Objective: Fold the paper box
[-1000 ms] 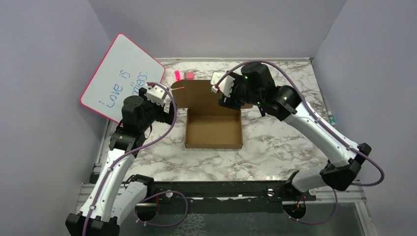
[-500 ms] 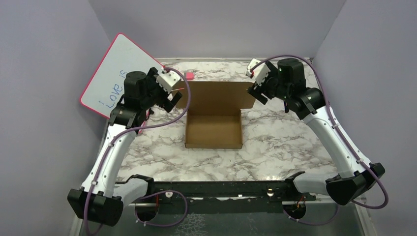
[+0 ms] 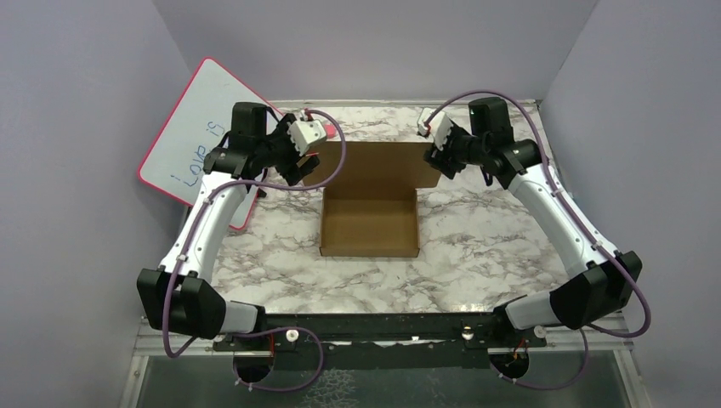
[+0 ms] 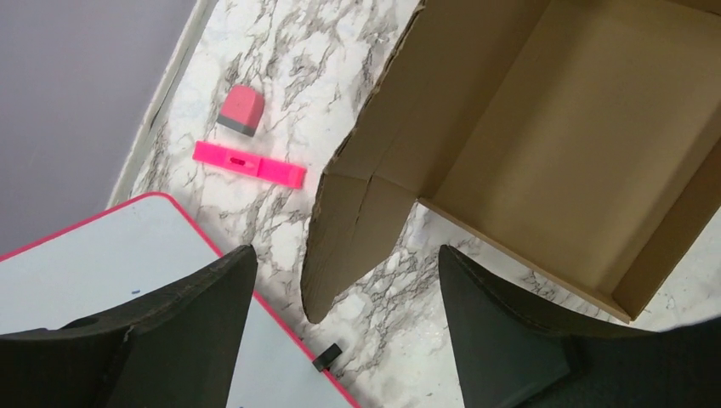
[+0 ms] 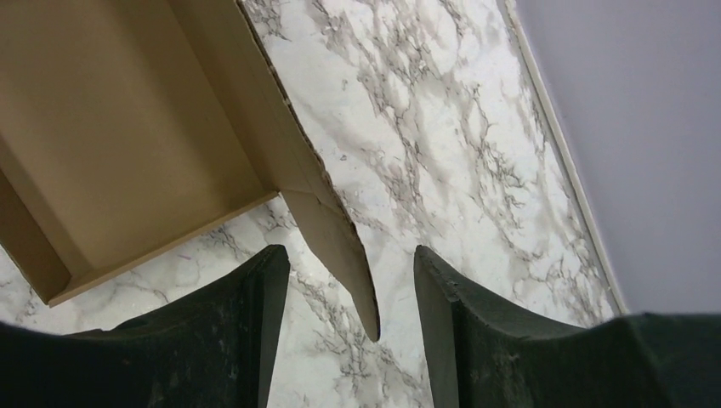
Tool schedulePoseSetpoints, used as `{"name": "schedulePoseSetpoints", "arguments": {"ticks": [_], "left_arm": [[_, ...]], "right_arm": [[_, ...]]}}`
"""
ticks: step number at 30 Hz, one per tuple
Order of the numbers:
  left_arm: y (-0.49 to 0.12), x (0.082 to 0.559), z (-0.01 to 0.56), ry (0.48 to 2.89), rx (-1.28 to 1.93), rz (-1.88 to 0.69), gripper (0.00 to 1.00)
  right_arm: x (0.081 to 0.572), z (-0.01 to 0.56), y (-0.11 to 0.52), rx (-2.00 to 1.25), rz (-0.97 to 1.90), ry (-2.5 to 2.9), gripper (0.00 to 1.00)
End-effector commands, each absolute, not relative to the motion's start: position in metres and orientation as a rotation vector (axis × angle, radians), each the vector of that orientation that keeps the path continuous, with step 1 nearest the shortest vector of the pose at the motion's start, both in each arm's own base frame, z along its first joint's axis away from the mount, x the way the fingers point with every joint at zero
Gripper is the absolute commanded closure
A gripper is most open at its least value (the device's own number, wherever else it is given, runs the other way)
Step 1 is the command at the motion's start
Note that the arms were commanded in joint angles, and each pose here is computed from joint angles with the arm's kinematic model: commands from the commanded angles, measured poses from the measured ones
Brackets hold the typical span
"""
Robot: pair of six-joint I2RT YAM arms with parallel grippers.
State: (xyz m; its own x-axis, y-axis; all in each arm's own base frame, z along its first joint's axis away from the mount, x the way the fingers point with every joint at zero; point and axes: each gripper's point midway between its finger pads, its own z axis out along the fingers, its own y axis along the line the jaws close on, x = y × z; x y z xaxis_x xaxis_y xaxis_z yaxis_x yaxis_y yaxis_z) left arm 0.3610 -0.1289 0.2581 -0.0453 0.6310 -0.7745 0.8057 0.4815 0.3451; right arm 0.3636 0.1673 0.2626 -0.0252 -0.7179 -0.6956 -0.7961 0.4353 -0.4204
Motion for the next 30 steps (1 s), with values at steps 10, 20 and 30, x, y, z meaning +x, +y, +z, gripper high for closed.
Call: {"name": "schedulePoseSetpoints", "arguments": {"ticks": [10, 20, 30], "left_arm": [[-0.145, 0.369, 0.25, 1.696, 1.325, -0.429, 0.37], [-0.148, 0.367, 0.243, 1.7, 1.315, -0.504, 0.72], [-0.15, 0.366, 0.244, 1.748, 1.255, -0.558, 1.0]], "right_arm": [[0.374, 0.242, 0.178, -1.395, 0.253, 1.718, 0.59], [0.375, 0.241, 0.176, -1.386, 0.249, 1.723, 0.82], [0.368, 0.247, 0.183, -1.288, 0.32, 1.721, 0.99]]}}
